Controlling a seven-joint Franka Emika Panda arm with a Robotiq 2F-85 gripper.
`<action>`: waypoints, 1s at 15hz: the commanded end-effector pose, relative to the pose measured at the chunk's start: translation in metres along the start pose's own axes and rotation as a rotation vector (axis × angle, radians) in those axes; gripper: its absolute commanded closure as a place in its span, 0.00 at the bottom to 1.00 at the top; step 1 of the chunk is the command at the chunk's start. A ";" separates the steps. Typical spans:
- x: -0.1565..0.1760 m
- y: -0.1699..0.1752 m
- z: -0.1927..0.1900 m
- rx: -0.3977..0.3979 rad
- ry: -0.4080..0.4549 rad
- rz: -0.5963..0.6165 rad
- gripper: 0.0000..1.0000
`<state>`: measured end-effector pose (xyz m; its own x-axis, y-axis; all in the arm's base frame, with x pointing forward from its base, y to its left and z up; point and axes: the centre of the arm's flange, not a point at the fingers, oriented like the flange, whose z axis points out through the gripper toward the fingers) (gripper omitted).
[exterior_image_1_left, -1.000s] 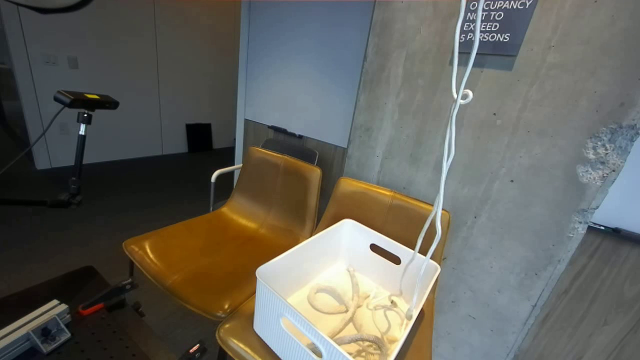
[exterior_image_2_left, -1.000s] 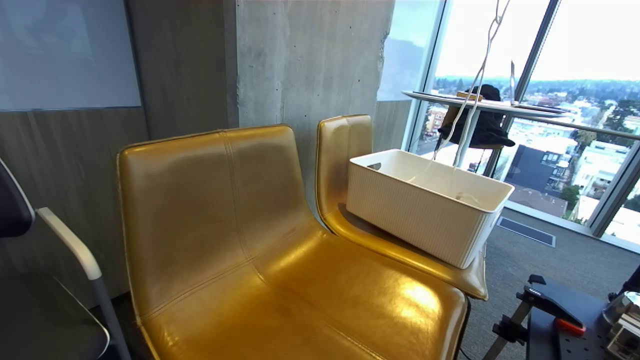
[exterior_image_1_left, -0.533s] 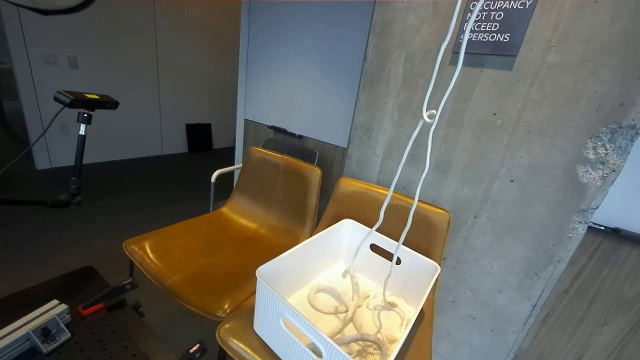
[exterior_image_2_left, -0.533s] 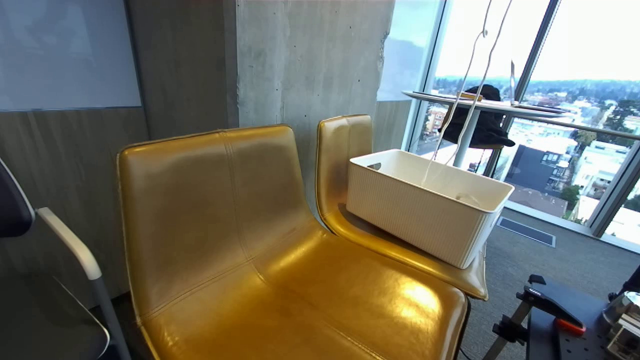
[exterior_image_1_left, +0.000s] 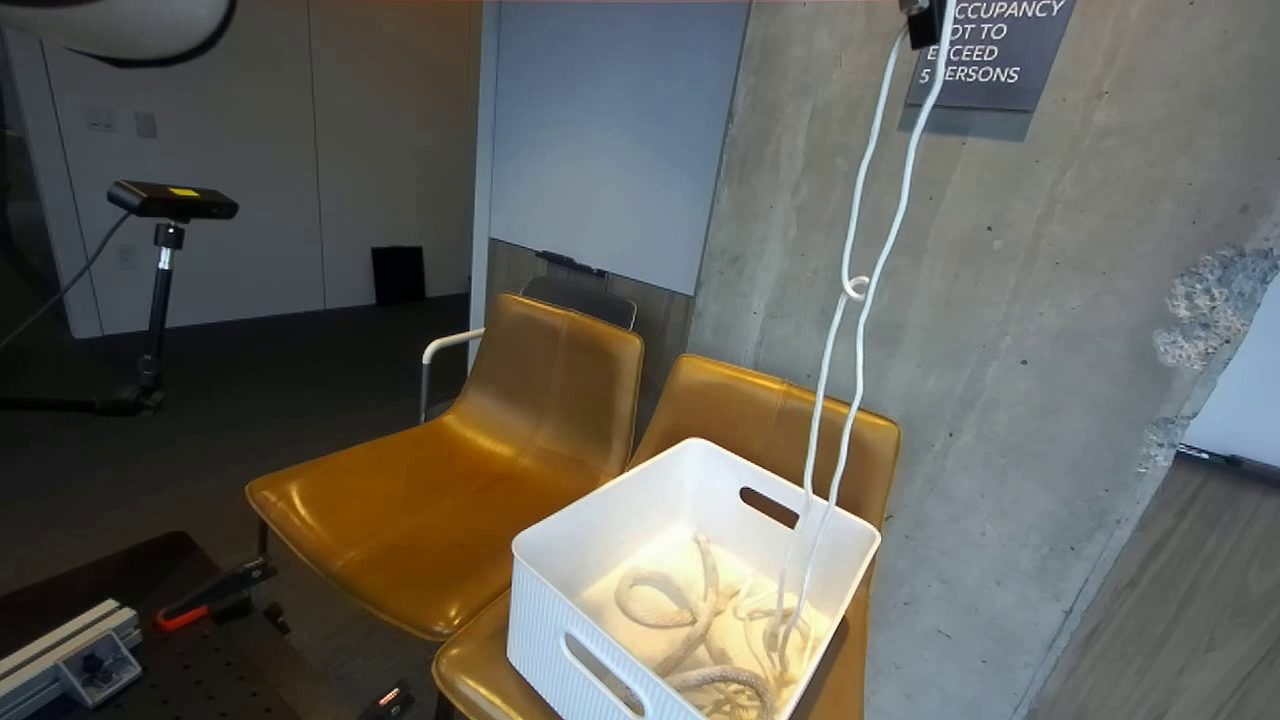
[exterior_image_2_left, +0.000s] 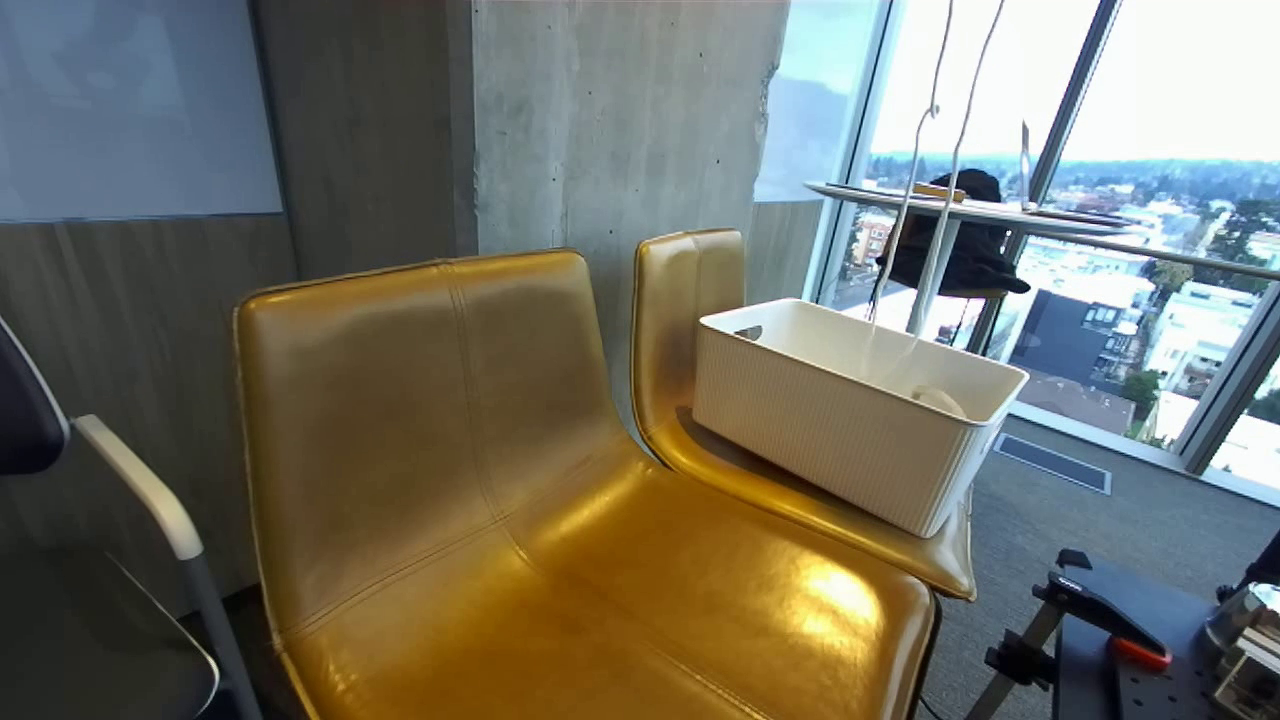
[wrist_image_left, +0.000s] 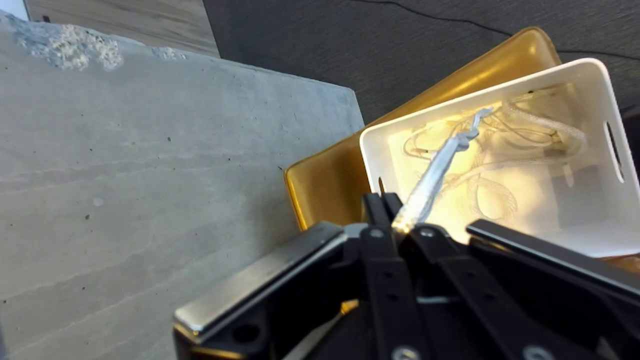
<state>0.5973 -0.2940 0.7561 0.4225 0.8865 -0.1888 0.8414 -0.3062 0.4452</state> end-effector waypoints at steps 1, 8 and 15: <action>0.007 0.076 0.018 0.030 0.098 -0.066 0.99; 0.052 0.060 0.181 0.219 0.170 -0.095 0.99; 0.119 -0.014 0.301 0.376 0.208 -0.130 0.99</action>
<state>0.7130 -0.3063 0.4702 0.2864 0.9567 -0.0517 0.9562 -0.2820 0.0779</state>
